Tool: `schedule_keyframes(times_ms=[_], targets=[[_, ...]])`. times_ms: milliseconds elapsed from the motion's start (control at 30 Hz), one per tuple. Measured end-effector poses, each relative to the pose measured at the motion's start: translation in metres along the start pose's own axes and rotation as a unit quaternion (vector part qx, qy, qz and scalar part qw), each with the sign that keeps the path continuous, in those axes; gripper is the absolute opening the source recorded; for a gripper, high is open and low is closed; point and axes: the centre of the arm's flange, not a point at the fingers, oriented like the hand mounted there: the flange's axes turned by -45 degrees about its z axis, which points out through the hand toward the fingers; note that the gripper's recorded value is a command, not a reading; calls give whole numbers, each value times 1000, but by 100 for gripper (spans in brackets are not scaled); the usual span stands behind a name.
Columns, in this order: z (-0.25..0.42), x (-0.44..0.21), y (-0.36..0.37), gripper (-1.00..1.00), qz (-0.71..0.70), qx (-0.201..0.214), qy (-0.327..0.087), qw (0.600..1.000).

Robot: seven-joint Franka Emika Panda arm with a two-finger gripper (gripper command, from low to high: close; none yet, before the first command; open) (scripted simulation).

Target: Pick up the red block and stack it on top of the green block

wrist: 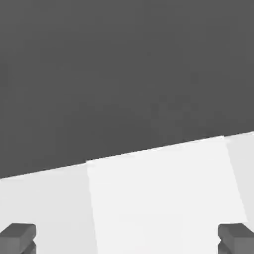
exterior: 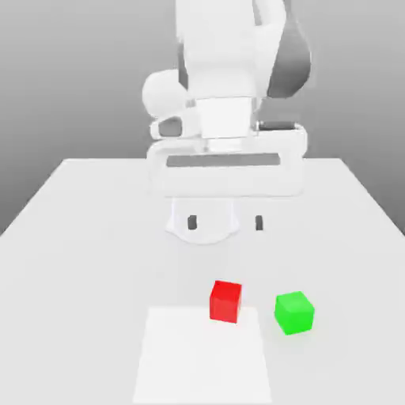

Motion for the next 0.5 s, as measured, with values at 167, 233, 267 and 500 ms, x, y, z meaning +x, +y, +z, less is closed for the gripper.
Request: schedule_keyframes(times_ms=[167,233,267,500], targets=[[82,-49,5,0,14,-23,-61,998],[93,-51,6,0,14,-23,-63,998],[98,-51,6,0,15,-23,-63,998],[133,-61,9,-100,15,-26,-64,998]])
